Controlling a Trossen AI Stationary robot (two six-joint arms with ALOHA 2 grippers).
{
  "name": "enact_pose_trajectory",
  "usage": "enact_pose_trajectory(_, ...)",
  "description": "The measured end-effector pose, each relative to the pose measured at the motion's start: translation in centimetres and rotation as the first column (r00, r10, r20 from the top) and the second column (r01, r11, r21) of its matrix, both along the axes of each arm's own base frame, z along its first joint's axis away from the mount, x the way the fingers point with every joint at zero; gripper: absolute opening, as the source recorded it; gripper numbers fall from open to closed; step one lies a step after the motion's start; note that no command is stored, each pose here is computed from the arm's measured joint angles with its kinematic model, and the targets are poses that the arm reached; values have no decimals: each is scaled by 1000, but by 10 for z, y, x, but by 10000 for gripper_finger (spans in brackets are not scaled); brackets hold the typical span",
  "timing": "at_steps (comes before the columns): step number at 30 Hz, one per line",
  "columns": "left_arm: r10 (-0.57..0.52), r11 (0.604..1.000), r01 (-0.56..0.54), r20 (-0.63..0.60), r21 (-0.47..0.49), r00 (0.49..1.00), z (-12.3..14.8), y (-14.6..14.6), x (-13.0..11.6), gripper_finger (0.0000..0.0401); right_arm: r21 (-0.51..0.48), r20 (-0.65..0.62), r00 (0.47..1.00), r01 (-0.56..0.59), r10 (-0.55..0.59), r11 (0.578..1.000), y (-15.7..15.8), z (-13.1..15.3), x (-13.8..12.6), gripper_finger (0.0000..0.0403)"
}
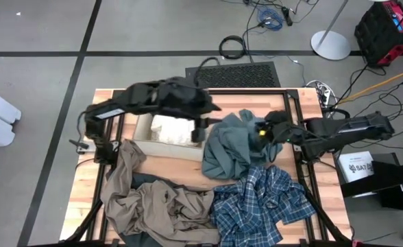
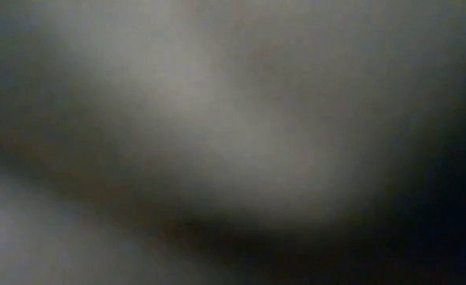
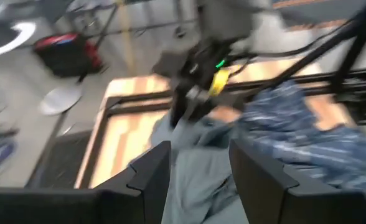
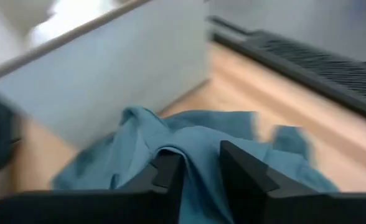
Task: Sort clothes
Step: Put the gray jeans into the white laundry bin
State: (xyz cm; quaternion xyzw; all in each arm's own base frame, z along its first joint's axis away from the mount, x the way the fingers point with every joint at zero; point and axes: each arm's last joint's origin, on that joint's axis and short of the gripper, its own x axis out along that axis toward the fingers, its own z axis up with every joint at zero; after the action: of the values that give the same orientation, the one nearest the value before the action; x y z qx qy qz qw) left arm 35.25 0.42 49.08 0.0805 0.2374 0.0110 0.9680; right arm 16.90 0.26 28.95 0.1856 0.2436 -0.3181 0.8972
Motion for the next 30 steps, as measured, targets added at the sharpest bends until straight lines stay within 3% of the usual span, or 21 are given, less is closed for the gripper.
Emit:
enact_pose_trajectory(6,-166,986,166,14,-7,986,7,-38,-13,173,23,-24,996,-81,82,996,4,-13,33,145)
enact_pose_trajectory(12,-269,962,270,-45,29,962,2,-69,-18,173,0,-225,974,3,-3,1000,-20,-51,64,174)
enact_pose_trajectory(18,-132,987,144,-154,66,979,-8,-74,-25,173,-5,-326,938,124,-119,992,-63,-86,85,183)
enact_pose_trajectory(22,-20,996,39,-227,76,974,-26,-73,-20,173,109,-282,952,158,-122,981,-94,-104,96,183)
enact_pose_trajectory(25,-1,997,20,-268,69,963,-39,-74,-15,173,147,-247,960,172,-132,974,-109,-116,103,183)
enact_pose_trajectory(30,-2,997,25,-301,70,953,-55,-79,-9,173,166,-326,933,214,-151,963,-118,-144,107,183)
